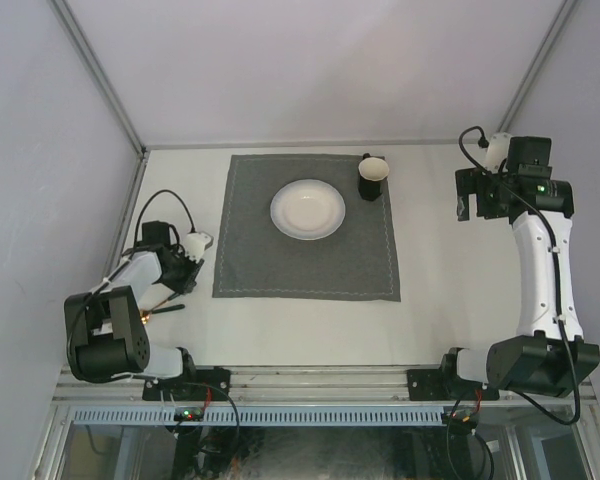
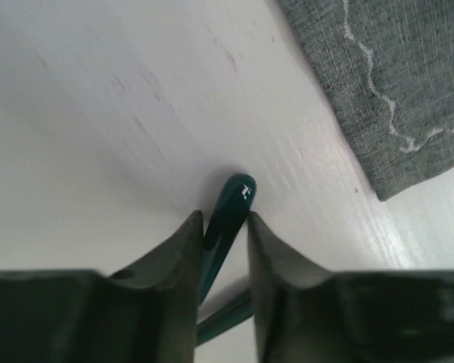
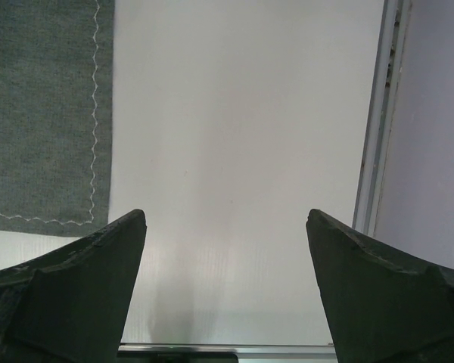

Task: Set the dinner table for one person
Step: Pick up the spoon from the center of the board.

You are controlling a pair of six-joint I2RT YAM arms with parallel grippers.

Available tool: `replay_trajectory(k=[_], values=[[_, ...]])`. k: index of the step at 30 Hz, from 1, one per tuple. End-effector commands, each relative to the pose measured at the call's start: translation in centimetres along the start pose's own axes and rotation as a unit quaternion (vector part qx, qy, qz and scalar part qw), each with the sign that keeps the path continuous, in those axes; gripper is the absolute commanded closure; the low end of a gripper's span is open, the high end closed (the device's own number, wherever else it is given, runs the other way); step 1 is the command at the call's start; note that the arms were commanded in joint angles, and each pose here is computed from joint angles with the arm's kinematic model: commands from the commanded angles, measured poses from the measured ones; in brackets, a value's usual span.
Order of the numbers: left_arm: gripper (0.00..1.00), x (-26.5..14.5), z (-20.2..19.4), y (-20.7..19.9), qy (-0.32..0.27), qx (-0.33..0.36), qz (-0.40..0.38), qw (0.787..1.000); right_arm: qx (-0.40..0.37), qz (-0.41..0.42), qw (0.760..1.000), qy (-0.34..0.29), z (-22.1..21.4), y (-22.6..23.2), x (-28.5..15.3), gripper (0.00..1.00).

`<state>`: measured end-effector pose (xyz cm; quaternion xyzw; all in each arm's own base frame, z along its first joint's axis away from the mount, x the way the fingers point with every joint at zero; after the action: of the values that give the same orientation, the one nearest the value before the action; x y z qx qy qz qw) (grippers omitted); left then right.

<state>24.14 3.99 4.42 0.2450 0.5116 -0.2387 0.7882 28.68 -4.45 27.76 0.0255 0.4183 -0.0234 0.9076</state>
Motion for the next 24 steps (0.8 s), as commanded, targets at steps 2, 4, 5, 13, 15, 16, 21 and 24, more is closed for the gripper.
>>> replay_trajectory(k=[2, 4, 5, 13, 15, 16, 21, 24], values=[[0.98, 0.0, 0.5, 0.5, -0.008, -0.003, -0.013, 1.000, -0.002, 0.010, 1.000, -0.013, 0.3, 0.0, -0.3, 0.14], [0.99, -0.2, 0.7, 0.4, -0.010, -0.007, -0.020, 1.000, -0.002, 0.013, 1.000, -0.014, 0.3, 0.1, -0.2, 0.14], [1.00, -0.4, 0.8, 0.5, -0.014, -0.009, -0.019, 1.000, -0.002, 0.015, 1.000, -0.015, 0.3, 0.1, -0.2, 0.14], [1.00, -5.8, 4.5, 1.6, -0.090, -0.014, 0.024, 0.996, 0.005, 0.043, 0.999, -0.025, 0.3, 1.0, 0.0, 0.14], [1.00, -7.8, 6.0, 2.0, -0.117, -0.016, 0.032, 0.993, 0.010, 0.050, 0.998, -0.029, 0.2, 1.3, 0.0, 0.14], [1.00, -8.7, 6.7, 2.2, -0.131, -0.018, 0.036, 0.991, 0.011, 0.054, 0.998, -0.029, 0.2, 1.4, 0.0, 0.14], [1.00, -11.1, 10.6, 2.3, -0.170, -0.005, 0.046, 0.984, 0.012, 0.072, 0.996, -0.046, -0.3, 2.1, -0.6, 0.14], [1.00, -11.1, 13.1, 0.0, -0.173, 0.048, 0.022, 0.983, 0.014, 0.083, 0.995, -0.060, -0.6, 2.5, -0.6, 0.14]])
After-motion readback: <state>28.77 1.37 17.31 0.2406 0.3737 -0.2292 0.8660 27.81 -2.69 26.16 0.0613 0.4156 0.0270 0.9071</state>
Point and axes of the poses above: each gripper's point midway between its finger pads, its own x axis out along the fingers, its own y axis along the line the jaws close on, z = x × y, the point moved 3 cm from there along -x, back along the fingers, and after that the axes turned 10 degrees about x, right-handed, at the moved point
